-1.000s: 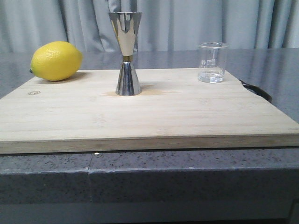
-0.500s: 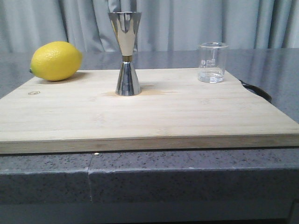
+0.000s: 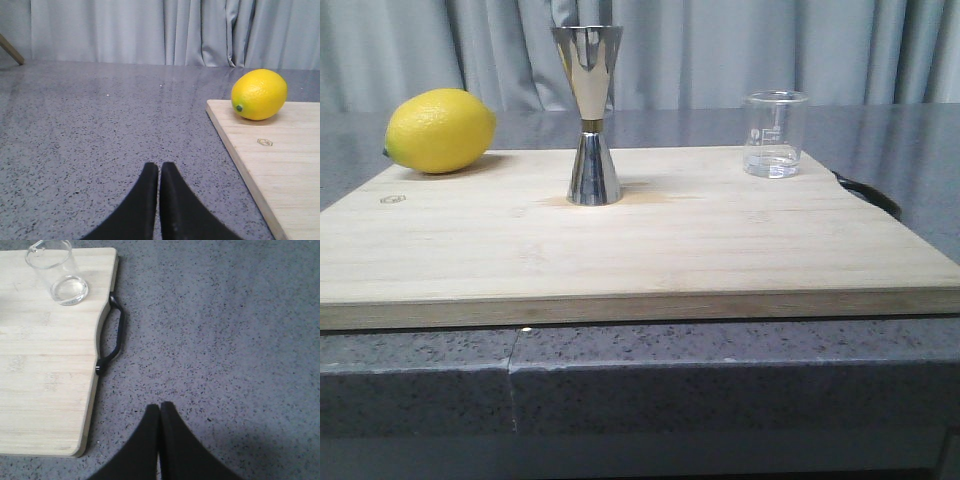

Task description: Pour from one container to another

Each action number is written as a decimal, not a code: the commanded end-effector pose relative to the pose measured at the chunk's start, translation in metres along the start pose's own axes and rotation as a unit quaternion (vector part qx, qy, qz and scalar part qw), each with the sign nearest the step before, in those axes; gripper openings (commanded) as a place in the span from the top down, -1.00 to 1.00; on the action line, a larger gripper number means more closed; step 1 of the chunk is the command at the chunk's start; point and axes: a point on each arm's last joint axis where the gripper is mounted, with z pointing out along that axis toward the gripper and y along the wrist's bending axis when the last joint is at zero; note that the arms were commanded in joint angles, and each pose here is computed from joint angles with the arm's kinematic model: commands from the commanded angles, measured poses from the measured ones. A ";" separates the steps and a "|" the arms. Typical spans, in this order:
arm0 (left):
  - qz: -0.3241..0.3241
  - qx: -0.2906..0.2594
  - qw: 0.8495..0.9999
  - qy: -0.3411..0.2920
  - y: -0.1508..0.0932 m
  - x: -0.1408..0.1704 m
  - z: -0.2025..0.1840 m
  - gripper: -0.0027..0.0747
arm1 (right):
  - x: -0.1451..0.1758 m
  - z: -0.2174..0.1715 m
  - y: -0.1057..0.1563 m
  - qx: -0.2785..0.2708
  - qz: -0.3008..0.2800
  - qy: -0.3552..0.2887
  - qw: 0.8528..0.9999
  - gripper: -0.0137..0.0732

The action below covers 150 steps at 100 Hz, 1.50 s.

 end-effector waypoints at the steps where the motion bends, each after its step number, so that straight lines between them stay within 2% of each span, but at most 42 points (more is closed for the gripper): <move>1: -0.003 0.006 0.999 -0.054 -0.001 -0.005 -0.002 0.98 | -0.012 -0.005 0.000 -0.002 -0.009 -0.043 0.999 0.84; 39: 0.010 0.010 0.996 -0.093 -0.002 -0.012 -0.003 0.98 | -0.012 -0.005 0.000 -0.002 -0.009 -0.043 0.999 0.84; 102: 0.010 0.010 0.996 -0.093 -0.002 -0.012 -0.003 0.98 | -0.011 -0.006 0.000 -0.003 -0.009 -0.045 0.999 0.84; 108: 0.010 0.010 0.996 -0.093 -0.002 -0.012 -0.003 0.98 | -0.009 -0.011 -0.004 0.007 -0.011 -0.063 0.998 0.84; 118: 0.010 0.011 0.996 -0.093 -0.002 -0.012 -0.003 0.98 | 0.002 -0.016 -0.015 0.025 0.018 -0.116 0.993 0.84; 135: 0.010 0.011 0.996 -0.093 -0.002 -0.012 -0.003 0.98 | 0.039 -0.030 -0.026 0.047 0.058 -0.250 0.965 0.84; 150: 0.010 0.011 0.996 -0.093 -0.002 -0.012 -0.003 0.98 | 0.068 -0.031 -0.025 0.036 0.060 -0.309 0.948 0.84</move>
